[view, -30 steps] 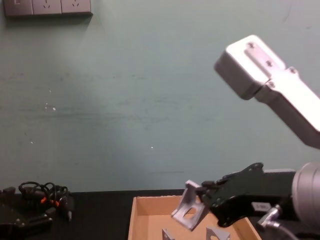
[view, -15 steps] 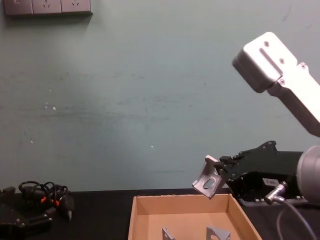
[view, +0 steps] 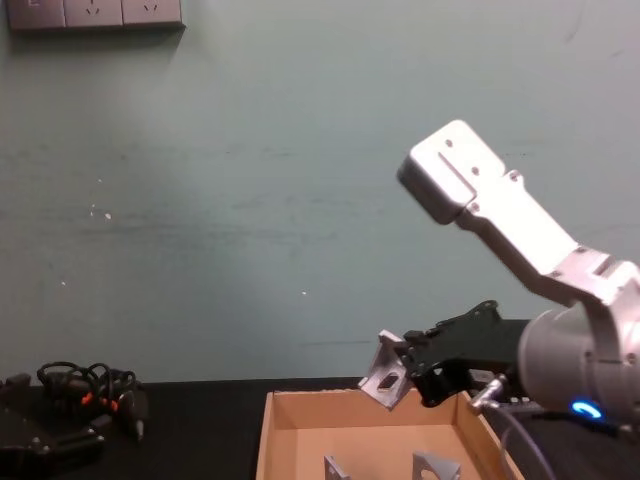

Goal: Use one hand to pick up the angle iron from the table and place it into the box.

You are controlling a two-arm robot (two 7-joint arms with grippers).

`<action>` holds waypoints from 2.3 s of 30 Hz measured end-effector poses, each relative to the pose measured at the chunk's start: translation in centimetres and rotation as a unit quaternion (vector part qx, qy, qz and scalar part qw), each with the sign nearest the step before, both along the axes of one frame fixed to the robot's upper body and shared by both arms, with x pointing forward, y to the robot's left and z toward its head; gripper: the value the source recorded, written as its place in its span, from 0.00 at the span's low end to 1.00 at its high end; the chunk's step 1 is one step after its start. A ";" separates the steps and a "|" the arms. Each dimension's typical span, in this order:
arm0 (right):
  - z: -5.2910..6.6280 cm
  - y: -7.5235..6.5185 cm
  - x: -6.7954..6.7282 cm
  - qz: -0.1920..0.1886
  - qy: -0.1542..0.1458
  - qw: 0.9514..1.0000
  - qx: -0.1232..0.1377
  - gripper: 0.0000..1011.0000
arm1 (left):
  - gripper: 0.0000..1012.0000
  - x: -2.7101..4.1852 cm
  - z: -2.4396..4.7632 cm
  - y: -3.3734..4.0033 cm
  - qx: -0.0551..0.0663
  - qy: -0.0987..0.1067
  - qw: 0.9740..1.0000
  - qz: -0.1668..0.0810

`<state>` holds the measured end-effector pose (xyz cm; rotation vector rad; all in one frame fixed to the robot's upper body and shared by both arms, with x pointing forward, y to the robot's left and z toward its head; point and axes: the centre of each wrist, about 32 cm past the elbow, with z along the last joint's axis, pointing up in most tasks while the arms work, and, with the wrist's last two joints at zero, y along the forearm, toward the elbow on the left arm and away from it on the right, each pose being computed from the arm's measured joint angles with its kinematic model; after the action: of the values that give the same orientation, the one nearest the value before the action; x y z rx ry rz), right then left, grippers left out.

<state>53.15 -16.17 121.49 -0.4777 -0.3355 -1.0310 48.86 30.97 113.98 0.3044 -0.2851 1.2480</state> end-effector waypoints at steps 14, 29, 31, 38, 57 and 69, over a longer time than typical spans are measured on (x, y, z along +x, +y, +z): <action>-1.1 2.2 2.8 0.011 0.024 0.999 -0.030 0.07 | 0.99 0.00 0.00 0.00 0.000 0.000 1.000 0.000; -2.1 3.2 4.2 0.007 0.047 0.997 -0.057 0.07 | 0.99 0.00 0.00 0.00 0.000 0.000 1.000 0.000; -2.2 3.3 4.2 0.006 0.050 0.997 -0.059 0.07 | 0.99 0.00 0.00 0.00 0.000 0.000 1.000 0.000; -2.5 3.3 4.3 0.003 0.054 0.996 -0.068 0.07 | 0.99 0.00 0.00 0.00 0.000 0.000 1.000 0.000; -2.3 2.4 4.1 -0.028 0.035 0.998 -0.049 0.49 | 0.99 0.00 0.00 0.00 0.000 0.000 1.000 0.000; -2.3 0.7 2.0 -0.033 -0.025 0.999 0.004 0.84 | 0.99 0.00 0.00 0.00 0.000 0.000 1.000 0.000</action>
<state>55.13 -15.43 119.22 -0.4594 -0.3621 -1.1100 48.86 30.97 113.98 0.3044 -0.2850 1.2480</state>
